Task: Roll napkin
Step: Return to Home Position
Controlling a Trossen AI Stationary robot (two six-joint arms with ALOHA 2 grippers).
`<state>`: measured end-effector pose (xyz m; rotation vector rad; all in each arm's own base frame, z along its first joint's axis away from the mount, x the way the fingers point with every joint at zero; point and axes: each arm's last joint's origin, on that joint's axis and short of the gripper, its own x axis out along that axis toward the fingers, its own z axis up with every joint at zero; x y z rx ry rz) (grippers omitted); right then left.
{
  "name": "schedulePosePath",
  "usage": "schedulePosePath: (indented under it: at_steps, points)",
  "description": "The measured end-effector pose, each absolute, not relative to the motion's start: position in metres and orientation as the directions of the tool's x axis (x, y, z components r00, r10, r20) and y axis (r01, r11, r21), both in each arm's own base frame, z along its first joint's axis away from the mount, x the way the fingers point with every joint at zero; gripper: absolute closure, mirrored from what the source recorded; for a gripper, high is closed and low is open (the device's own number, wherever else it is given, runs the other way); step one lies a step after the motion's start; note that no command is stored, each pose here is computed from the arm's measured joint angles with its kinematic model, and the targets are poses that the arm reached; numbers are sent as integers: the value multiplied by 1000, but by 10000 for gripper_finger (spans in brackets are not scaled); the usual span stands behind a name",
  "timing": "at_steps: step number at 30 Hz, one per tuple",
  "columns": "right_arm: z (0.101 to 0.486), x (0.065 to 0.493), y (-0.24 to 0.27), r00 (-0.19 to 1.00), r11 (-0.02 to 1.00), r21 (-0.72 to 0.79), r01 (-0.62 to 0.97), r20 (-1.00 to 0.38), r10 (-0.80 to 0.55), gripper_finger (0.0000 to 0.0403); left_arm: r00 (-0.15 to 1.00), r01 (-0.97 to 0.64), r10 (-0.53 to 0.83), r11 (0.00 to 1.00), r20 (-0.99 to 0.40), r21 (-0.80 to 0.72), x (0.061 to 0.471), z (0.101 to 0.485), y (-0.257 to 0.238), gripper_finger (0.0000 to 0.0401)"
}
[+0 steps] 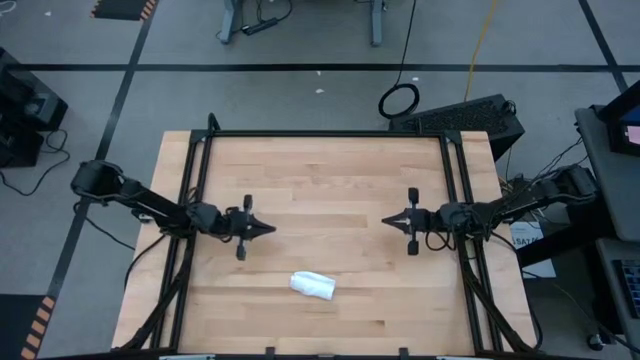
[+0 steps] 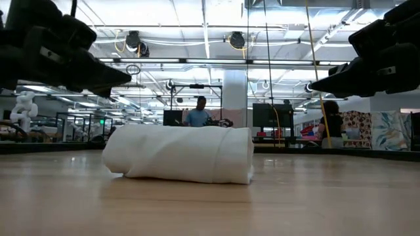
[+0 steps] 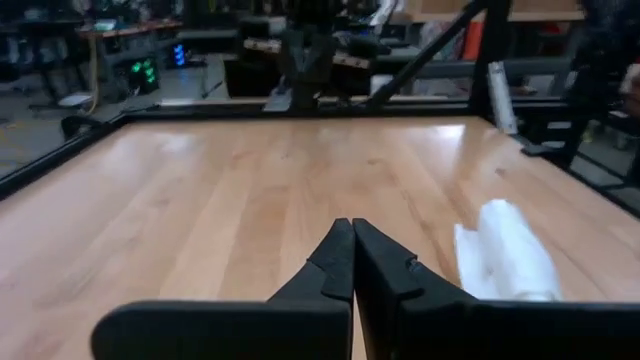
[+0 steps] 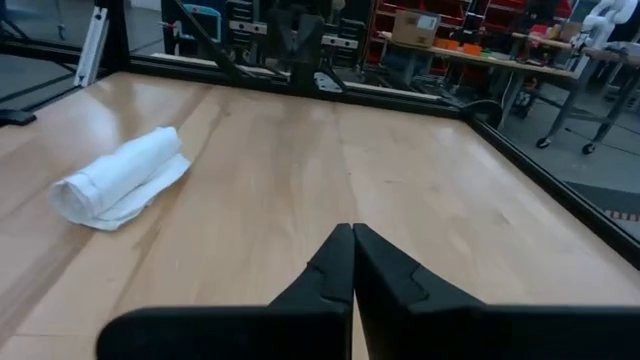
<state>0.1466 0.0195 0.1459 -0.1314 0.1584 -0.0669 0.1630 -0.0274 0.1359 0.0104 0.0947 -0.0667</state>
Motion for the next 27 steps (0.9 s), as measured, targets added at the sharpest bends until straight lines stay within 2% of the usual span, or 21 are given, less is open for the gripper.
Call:
schedulePosePath:
  at_steps: [5, 12, 18, 27]
  points:
    - [147, 147, 20, 987, 991, -123, 59, -141, -76, 403, 992, 107, -104, 994, -72, 40, 161, 141, -24, 399]
    - [149, 141, 19, 985, 990, -128, 58, -153, -77, 403, 984, 111, -105, 993, -145, 37, 153, 141, -20, 399]
    - [152, 134, 17, 985, 989, -138, 53, -154, -74, 403, 983, 109, -106, 994, -152, 12, 146, 145, -19, 399]
    - [163, 121, 18, 996, 988, -142, -66, -69, 57, 403, 984, 109, -106, 994, -146, 11, 139, 149, -18, 399]
